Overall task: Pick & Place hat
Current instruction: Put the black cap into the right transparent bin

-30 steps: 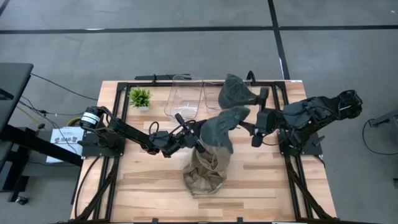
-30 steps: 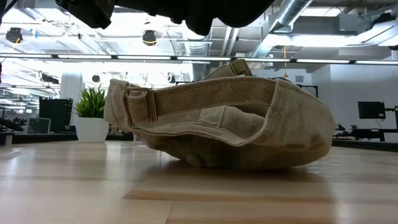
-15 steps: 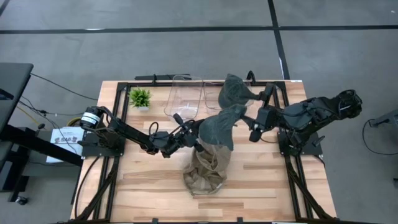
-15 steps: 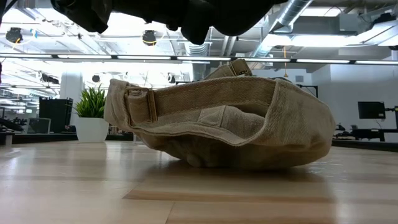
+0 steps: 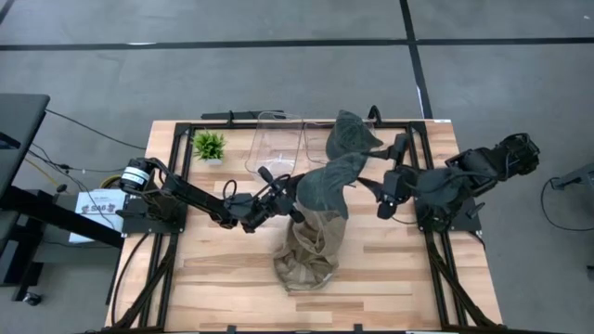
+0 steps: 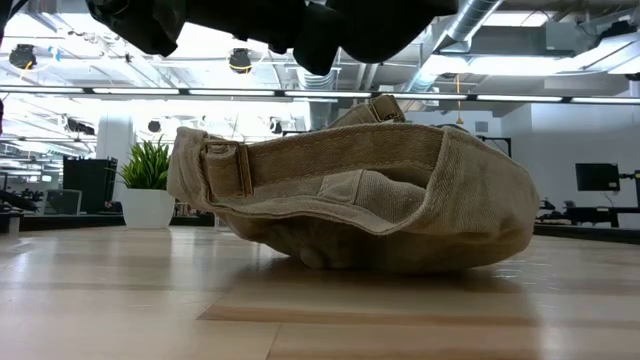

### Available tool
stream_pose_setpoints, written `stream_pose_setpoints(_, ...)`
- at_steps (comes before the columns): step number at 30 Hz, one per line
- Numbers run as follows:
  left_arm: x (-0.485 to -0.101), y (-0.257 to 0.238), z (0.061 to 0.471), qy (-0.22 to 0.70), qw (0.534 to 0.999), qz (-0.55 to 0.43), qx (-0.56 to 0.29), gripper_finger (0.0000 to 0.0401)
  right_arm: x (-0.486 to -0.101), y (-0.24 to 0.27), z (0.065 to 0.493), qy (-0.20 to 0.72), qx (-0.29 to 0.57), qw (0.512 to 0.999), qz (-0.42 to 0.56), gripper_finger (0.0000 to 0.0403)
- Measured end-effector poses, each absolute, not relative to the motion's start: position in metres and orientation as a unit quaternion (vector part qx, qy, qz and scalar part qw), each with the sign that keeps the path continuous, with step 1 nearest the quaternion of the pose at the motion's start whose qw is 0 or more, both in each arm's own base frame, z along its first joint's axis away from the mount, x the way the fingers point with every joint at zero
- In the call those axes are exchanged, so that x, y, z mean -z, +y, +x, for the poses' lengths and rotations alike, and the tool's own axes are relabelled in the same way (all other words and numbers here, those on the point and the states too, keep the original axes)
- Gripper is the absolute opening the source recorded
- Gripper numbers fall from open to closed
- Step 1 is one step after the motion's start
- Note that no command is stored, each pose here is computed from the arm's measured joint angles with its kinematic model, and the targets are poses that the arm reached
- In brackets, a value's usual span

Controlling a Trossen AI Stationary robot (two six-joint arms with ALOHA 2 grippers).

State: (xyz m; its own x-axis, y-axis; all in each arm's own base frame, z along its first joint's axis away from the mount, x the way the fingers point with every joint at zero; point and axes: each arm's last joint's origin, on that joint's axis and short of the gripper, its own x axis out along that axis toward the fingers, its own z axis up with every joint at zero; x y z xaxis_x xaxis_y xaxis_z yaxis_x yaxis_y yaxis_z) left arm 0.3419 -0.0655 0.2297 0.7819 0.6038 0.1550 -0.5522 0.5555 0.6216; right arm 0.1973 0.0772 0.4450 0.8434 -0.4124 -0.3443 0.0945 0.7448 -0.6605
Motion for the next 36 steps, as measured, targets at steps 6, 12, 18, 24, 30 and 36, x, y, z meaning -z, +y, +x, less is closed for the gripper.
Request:
stream_pose_setpoints(6,-0.229,-0.063,0.340,0.064,0.864,0.343,-0.362,0.0015,-0.448,0.076,0.192,0.235,0.193,0.891,-0.338,0.0270)
stream_pose_setpoints(12,-0.228,-0.055,0.339,0.121,0.822,0.368,-0.418,0.0015,-0.452,0.075,0.187,0.210,0.258,0.895,-0.296,0.0270)
stream_pose_setpoints(18,-0.228,-0.048,0.337,0.177,0.778,0.404,-0.448,0.0016,-0.451,0.067,0.189,0.170,0.303,0.930,-0.123,0.0270)
stream_pose_setpoints(24,-0.227,-0.051,0.337,0.207,0.752,0.448,-0.437,0.0016,-0.435,0.044,0.192,0.225,0.274,0.926,0.128,0.0270)
stream_pose_setpoints(30,-0.227,-0.055,0.336,0.225,0.733,0.484,-0.422,0.0016,-0.421,0.022,0.195,0.294,0.288,0.888,0.208,0.0270)
stream_pose_setpoints(36,-0.226,-0.054,0.336,0.227,0.731,0.486,-0.422,0.0016,-0.421,0.012,0.197,0.301,0.281,0.879,0.239,0.0254)
